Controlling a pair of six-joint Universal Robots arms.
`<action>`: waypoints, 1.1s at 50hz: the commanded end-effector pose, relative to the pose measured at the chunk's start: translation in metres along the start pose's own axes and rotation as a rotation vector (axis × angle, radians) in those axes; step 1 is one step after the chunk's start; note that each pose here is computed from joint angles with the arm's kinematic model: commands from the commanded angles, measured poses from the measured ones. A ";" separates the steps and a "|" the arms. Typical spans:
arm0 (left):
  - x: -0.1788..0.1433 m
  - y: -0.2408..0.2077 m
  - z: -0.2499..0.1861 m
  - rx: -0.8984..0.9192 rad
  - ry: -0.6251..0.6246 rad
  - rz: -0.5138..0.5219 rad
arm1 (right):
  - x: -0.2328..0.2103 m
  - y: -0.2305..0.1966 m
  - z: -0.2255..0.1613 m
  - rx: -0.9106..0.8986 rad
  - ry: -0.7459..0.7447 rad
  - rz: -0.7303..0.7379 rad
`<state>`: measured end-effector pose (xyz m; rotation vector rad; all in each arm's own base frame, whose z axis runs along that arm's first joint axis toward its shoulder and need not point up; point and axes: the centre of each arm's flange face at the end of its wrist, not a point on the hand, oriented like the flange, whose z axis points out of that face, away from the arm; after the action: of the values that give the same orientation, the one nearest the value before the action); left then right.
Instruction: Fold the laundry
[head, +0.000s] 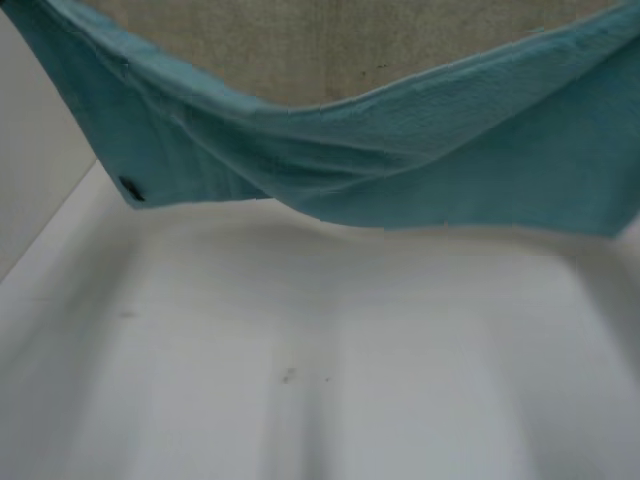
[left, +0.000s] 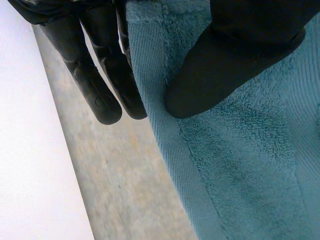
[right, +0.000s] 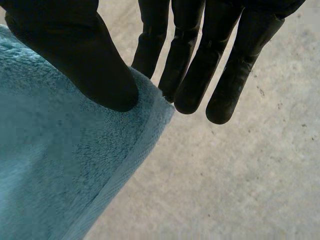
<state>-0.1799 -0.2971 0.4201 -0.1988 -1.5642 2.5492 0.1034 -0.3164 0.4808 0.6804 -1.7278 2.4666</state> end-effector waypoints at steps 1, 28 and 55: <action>-0.006 0.047 0.007 -0.158 -0.010 -0.002 | -0.018 0.068 0.018 -0.176 -0.117 0.052; 0.041 0.086 0.111 0.237 0.063 0.182 | -0.093 0.097 0.136 0.141 0.235 -0.343; 0.025 0.202 0.048 -0.120 0.060 -0.029 | -0.163 0.193 0.061 -0.119 -0.157 -0.162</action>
<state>-0.2283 -0.4264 0.3477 -0.2731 -1.3882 2.6253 0.2093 -0.4204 0.3369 0.7932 -1.4955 2.3165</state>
